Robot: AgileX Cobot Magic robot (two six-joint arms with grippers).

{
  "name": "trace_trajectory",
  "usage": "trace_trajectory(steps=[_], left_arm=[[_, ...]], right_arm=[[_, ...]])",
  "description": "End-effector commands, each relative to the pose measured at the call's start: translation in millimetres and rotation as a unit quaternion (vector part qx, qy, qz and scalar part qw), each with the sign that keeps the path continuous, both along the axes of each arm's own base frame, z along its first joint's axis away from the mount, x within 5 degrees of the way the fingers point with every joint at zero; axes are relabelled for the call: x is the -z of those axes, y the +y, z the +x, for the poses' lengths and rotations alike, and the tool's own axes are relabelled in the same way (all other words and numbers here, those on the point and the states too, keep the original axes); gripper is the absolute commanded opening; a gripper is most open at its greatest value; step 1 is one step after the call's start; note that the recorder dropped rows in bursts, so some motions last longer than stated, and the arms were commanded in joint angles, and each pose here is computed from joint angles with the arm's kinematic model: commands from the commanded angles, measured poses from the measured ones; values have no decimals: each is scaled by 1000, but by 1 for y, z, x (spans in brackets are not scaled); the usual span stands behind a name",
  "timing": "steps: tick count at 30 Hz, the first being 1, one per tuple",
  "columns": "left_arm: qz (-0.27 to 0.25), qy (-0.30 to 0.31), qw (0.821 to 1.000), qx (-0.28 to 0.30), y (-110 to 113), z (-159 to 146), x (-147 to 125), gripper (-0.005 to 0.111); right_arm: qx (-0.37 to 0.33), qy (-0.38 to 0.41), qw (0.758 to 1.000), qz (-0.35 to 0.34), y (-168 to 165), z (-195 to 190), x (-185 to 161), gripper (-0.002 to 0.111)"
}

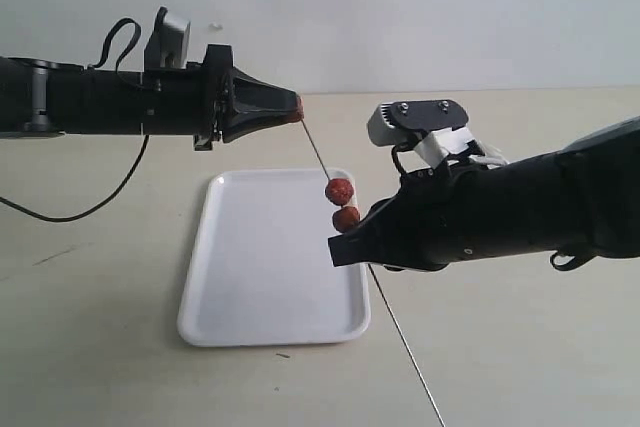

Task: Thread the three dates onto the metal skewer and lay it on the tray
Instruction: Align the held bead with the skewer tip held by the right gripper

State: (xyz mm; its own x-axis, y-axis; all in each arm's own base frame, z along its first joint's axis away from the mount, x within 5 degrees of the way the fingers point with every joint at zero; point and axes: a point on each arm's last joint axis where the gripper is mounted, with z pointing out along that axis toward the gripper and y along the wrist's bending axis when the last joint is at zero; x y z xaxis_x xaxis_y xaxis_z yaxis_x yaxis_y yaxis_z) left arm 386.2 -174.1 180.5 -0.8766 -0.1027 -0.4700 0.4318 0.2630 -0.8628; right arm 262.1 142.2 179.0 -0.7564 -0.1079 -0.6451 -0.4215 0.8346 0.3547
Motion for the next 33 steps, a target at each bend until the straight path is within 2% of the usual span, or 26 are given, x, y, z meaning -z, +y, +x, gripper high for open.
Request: trace_trajectory(steps=[1,17,25,33], left_arm=[[-16,-3,1000,9,0,-1,-3,18],[-36,-10,999,38,-5,-6,-7,18],[-37,-15,998,58,-18,-13,-7,18],[-25,-19,997,72,-19,-16,-5,18]], right_arm=[[-7,0,1000,6,1,-2,-2,0],[0,0,1000,9,1,-1,-2,0],[-3,-20,1000,17,4,5,-11,0],[-1,-32,999,22,6,11,-18,0]])
